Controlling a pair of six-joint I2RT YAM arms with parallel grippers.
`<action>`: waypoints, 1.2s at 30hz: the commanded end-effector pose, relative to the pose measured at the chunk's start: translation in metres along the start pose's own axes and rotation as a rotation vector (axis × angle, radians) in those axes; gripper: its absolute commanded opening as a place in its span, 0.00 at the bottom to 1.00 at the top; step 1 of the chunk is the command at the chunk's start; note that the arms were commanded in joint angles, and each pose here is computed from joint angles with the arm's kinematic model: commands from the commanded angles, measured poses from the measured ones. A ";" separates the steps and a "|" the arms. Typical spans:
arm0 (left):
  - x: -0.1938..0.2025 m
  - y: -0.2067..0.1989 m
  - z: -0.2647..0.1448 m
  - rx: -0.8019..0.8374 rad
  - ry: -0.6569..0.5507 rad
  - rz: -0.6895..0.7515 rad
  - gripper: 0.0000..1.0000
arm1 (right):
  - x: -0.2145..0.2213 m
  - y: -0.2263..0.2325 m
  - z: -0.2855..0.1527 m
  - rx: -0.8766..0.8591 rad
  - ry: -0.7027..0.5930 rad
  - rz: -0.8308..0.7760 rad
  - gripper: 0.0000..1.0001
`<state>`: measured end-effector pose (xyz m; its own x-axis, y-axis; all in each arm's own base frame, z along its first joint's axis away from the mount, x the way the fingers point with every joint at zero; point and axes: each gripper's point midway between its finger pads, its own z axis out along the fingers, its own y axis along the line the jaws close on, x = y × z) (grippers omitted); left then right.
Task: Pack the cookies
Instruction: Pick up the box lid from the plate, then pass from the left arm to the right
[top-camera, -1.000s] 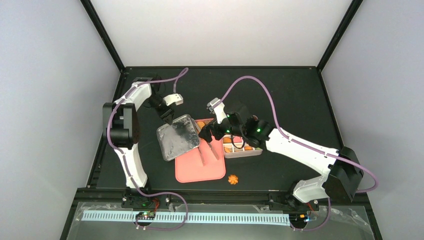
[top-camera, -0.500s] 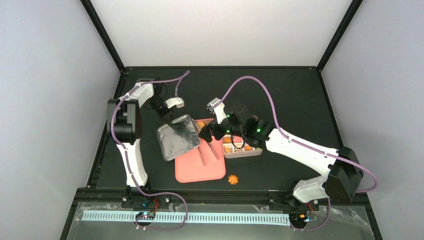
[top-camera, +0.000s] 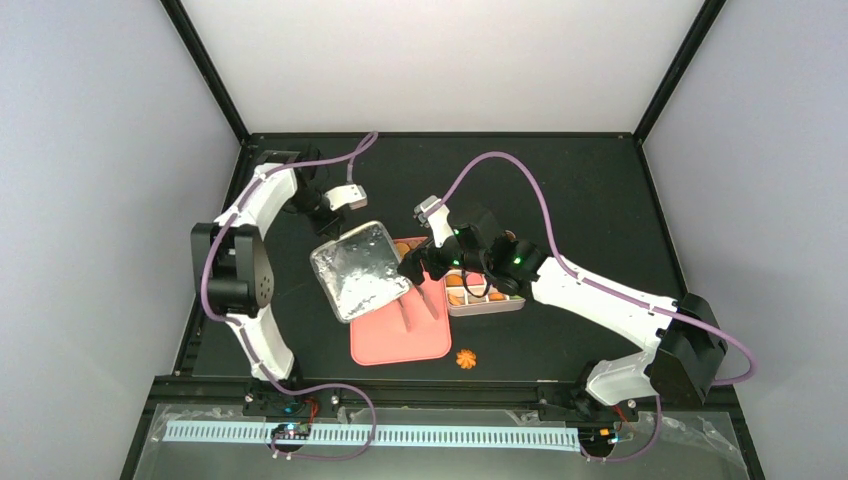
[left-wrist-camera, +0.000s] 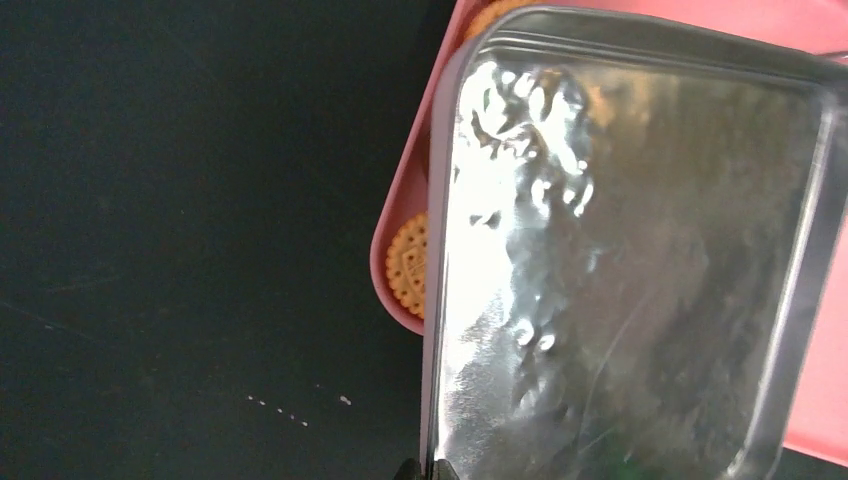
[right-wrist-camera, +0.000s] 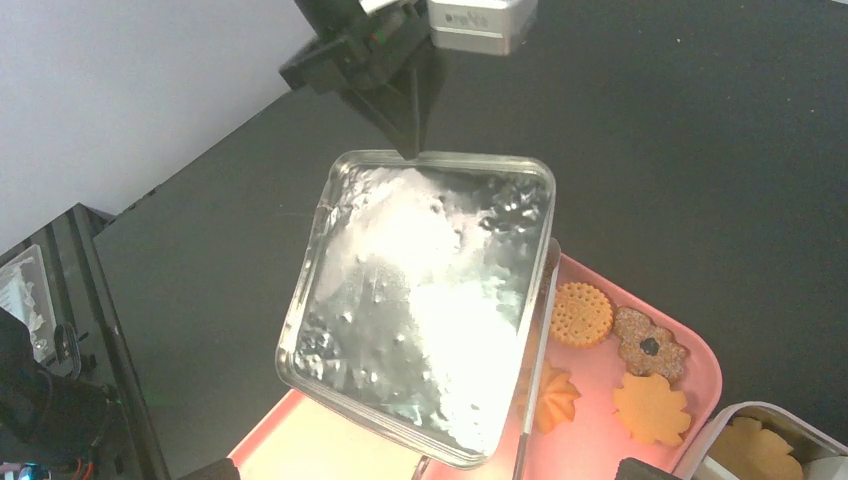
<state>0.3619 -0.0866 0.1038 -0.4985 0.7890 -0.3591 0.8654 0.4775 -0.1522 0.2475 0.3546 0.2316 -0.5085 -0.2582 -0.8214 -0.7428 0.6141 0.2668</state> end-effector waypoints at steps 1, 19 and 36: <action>-0.018 -0.025 -0.028 -0.004 -0.054 0.069 0.02 | -0.008 -0.004 0.000 0.020 -0.035 0.007 1.00; -0.071 -0.153 -0.121 0.017 -0.263 0.423 0.02 | -0.006 0.000 -0.010 -0.113 -0.063 0.045 1.00; -0.024 -0.139 -0.031 0.001 -0.034 0.230 0.11 | 0.030 -0.033 0.021 0.005 0.042 0.094 0.97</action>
<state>0.2355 -0.1682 0.1963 -0.1487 0.8568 -0.4938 0.9864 0.1639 -0.0127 0.2498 0.3439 0.2087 -0.5675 -0.2047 -0.7975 -0.7303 0.5725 0.3727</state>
